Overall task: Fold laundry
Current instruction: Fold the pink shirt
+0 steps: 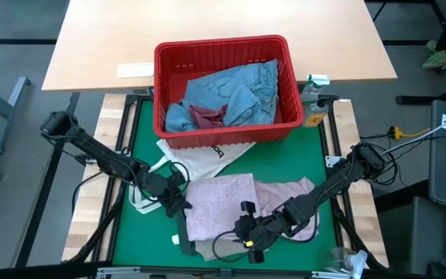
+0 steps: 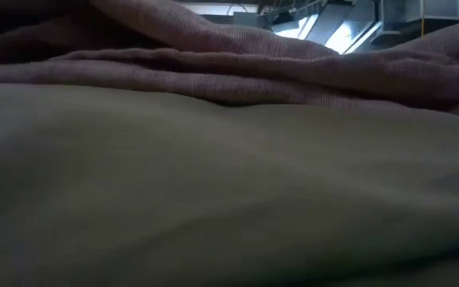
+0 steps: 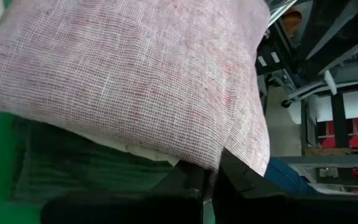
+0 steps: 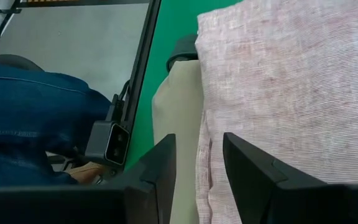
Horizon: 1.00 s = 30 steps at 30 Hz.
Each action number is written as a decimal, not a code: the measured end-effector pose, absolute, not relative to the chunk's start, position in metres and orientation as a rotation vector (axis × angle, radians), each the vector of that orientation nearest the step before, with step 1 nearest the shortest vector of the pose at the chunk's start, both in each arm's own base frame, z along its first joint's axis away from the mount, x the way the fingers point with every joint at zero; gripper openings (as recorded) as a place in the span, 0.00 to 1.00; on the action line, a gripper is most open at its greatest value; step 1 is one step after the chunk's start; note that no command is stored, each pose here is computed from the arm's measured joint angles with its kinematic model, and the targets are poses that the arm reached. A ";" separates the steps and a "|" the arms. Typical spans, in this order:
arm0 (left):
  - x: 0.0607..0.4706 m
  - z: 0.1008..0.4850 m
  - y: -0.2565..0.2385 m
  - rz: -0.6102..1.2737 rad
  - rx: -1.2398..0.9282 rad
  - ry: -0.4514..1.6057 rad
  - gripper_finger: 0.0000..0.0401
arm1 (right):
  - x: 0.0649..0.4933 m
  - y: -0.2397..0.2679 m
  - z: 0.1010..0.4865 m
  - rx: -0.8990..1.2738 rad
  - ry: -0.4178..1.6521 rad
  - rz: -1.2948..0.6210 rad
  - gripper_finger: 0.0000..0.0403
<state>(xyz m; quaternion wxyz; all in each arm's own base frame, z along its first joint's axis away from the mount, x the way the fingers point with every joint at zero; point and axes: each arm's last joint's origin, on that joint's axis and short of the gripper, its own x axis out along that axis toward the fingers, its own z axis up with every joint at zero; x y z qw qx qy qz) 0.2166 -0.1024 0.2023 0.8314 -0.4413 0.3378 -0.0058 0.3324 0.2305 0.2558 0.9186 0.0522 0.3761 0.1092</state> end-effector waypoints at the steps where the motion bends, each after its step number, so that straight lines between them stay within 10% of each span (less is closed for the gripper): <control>1: 0.216 0.202 -0.103 -0.012 -0.937 0.723 0.01 | 0.333 0.231 0.256 0.109 0.771 0.225 0.33; 19: 0.202 0.192 -0.114 -0.027 -0.821 0.862 0.31 | 0.334 0.233 0.258 0.212 0.772 0.247 0.34; 30: 0.184 0.182 -0.124 -0.052 -0.650 1.005 0.39 | 0.335 0.229 0.258 0.274 0.818 0.231 0.70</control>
